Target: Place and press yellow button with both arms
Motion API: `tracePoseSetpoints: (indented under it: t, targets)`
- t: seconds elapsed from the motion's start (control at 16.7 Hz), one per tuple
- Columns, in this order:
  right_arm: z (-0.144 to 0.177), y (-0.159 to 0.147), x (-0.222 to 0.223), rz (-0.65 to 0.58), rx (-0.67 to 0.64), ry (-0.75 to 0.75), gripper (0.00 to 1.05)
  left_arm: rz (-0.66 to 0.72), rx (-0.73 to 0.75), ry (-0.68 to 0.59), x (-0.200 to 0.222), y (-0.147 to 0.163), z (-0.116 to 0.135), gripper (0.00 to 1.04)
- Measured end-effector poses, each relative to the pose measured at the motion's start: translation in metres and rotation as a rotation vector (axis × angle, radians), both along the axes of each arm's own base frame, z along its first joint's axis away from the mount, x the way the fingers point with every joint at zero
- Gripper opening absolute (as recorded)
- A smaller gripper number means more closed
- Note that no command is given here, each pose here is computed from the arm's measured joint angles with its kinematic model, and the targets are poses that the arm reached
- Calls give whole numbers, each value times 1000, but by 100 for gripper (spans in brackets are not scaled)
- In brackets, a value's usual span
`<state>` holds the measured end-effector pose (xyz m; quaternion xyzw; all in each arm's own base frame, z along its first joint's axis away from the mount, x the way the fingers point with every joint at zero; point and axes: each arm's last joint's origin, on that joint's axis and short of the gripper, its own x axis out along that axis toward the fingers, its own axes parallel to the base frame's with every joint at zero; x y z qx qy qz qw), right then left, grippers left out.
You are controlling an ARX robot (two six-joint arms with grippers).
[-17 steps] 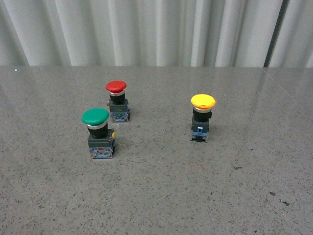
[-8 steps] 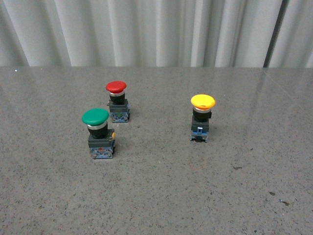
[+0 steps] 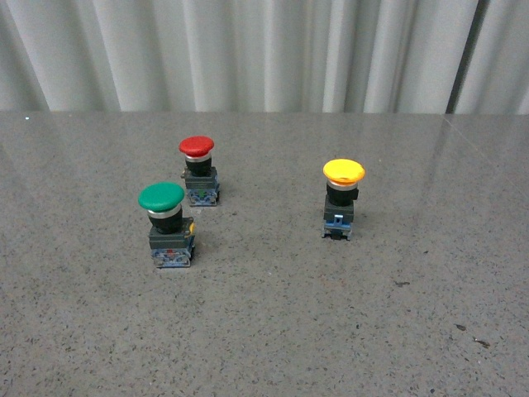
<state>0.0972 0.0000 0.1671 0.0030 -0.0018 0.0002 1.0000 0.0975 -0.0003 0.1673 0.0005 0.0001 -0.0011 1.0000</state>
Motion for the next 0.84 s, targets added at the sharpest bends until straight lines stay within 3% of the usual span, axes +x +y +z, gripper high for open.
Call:
tracePoseSetpoints:
  t: [0.12, 0.3, 0.84]
  targets:
    - [0, 0, 0, 0, 0, 0, 73, 0, 0, 0, 0, 0, 0, 98]
    - [0, 0, 0, 0, 0, 0, 100, 0, 0, 0, 0, 0, 0, 98]
    - [0, 0, 0, 0, 0, 0, 98, 0, 0, 0, 0, 0, 0, 98]
